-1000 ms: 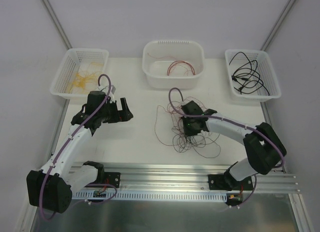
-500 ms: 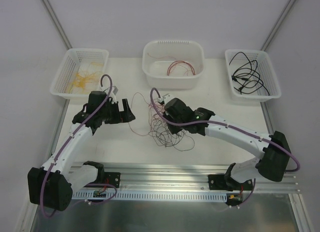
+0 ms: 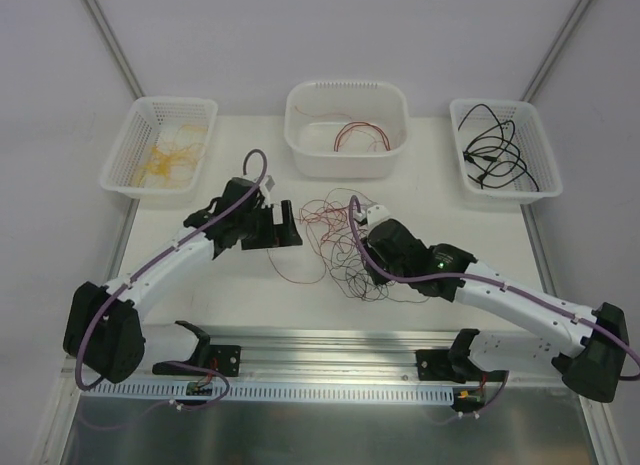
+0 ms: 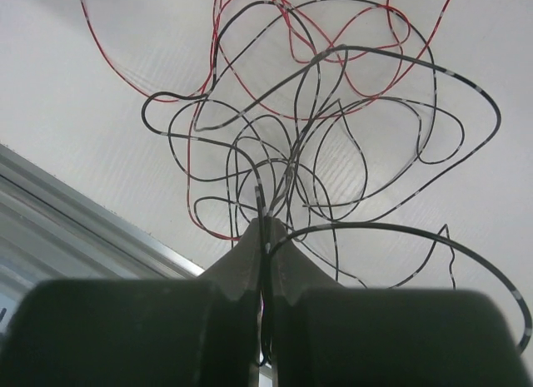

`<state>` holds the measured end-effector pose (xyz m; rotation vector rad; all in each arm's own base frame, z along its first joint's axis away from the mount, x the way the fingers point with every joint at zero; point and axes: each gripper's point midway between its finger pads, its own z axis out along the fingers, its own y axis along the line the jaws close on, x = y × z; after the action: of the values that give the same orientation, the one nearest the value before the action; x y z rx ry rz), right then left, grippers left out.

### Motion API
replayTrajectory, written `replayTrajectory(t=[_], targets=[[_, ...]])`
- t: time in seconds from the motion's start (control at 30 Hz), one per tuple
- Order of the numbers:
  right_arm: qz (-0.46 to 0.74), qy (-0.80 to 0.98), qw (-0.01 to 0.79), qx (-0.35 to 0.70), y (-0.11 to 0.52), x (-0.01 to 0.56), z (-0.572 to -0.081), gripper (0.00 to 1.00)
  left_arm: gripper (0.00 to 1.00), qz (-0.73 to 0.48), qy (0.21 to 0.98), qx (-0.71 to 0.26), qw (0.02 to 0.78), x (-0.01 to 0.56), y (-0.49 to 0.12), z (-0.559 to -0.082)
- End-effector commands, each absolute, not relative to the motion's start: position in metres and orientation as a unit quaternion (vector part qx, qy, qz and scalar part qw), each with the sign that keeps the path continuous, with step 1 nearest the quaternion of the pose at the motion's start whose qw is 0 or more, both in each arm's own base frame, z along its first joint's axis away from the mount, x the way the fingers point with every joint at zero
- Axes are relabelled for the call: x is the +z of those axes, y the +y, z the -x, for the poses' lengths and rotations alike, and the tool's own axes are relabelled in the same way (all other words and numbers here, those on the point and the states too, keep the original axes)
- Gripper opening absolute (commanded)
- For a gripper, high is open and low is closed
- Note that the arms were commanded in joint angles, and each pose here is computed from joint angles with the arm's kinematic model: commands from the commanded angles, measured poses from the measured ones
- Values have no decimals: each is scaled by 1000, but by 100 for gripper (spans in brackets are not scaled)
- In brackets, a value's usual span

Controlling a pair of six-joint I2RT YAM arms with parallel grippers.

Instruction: Untangle the cables

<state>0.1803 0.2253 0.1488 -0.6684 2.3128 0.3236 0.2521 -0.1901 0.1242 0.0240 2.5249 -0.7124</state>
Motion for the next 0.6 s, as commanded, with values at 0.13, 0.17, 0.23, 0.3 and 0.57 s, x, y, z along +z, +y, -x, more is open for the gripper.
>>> replayTrajectory(t=[0.13, 0.17, 0.23, 0.3, 0.57], targets=[[222, 886, 377, 152, 226, 153, -182, 1, 99, 17, 930, -208, 303, 126, -252, -308], [217, 885, 380, 158, 227, 155, -182, 1, 99, 15, 931, -205, 300, 122, -260, -309], [216, 885, 380, 160, 225, 152, -180, 1, 99, 12, 937, -194, 290, 109, -275, -317], [212, 884, 383, 162, 224, 153, -180, 1, 98, 6, 945, -164, 283, 87, -283, -320], [190, 882, 400, 159, 206, 162, -176, 1, 38, 35, 959, -89, 267, 33, -272, -329]])
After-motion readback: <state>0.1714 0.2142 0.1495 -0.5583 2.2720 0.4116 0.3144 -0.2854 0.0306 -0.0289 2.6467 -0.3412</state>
